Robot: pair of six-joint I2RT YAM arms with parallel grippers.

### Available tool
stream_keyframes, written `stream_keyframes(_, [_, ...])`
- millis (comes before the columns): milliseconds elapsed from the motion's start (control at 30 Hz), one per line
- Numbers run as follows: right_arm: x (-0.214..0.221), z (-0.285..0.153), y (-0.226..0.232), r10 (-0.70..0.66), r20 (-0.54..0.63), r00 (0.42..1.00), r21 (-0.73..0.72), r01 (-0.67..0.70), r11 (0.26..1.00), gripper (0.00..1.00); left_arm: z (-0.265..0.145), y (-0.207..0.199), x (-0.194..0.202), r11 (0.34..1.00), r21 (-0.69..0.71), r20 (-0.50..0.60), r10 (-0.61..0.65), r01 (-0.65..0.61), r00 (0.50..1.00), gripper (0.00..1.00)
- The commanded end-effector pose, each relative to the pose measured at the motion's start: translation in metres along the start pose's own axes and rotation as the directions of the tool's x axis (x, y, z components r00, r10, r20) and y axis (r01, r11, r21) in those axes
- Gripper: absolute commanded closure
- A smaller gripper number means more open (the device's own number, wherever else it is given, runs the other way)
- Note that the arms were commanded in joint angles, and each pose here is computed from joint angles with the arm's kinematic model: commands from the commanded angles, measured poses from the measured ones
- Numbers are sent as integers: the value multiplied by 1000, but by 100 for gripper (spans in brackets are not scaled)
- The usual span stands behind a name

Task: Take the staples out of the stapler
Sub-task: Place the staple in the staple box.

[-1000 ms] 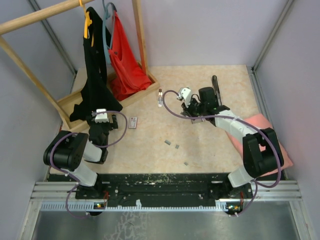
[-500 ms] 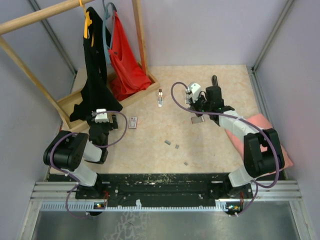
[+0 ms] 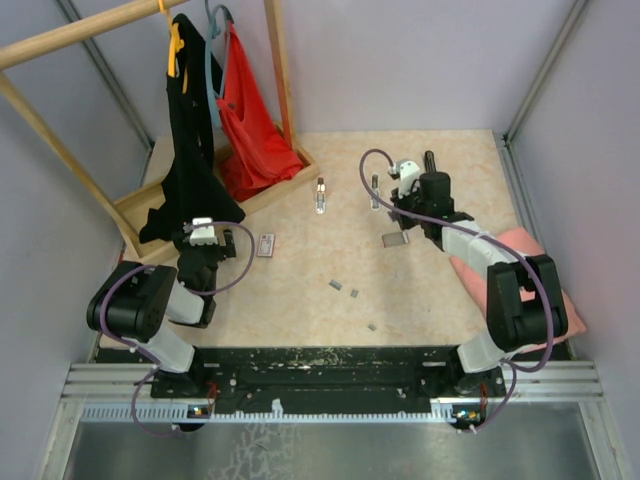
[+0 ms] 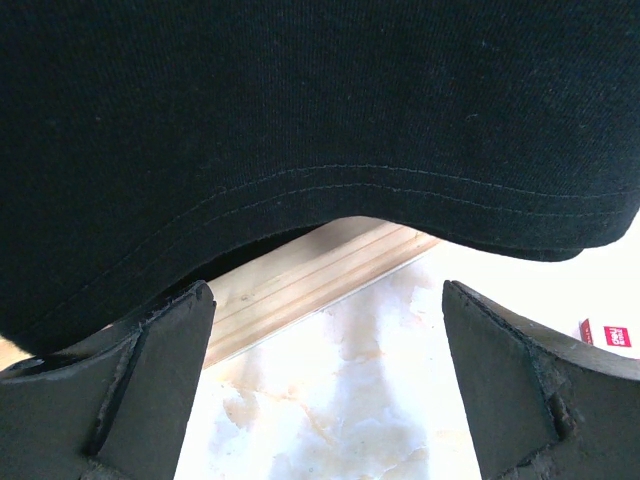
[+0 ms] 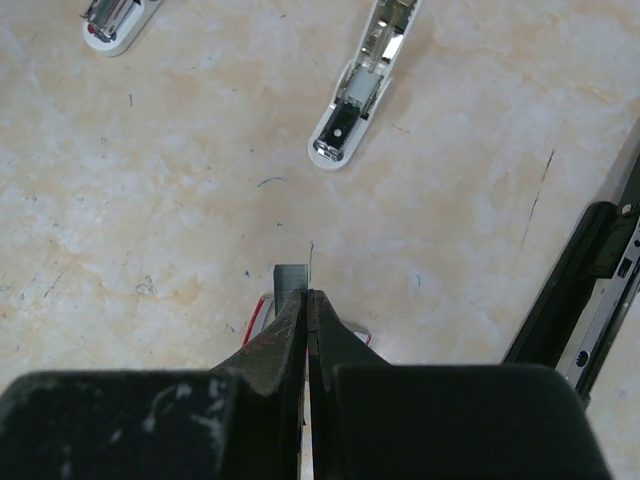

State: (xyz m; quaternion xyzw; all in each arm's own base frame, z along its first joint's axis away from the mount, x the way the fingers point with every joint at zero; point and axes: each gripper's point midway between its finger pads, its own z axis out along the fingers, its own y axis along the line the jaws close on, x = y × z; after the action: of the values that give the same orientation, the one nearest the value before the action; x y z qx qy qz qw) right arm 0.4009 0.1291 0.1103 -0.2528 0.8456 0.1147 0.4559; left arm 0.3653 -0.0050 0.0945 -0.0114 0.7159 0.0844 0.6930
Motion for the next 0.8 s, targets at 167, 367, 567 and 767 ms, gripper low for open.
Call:
stream_keyframes(167, [11, 3, -10, 161, -39, 986, 100, -156, 983, 100, 5, 2, -9, 1000, -11, 32, -26, 27, 999, 0])
stream_keyframes(367, [23, 11, -11, 222, -75, 972, 124, -212, 969, 100, 5, 2, -9, 1000, -11, 32, -26, 26, 999, 0])
stream_keyframes(567, [34, 16, -9, 252, -93, 963, 124, -239, 963, 100, 5, 2, -10, 1000, -11, 33, -26, 26, 999, 0])
stream_keyframes(767, [45, 20, -5, 281, -115, 953, 122, -267, 956, 100, 5, 2, -9, 1000, -11, 32, -27, 27, 999, 0])
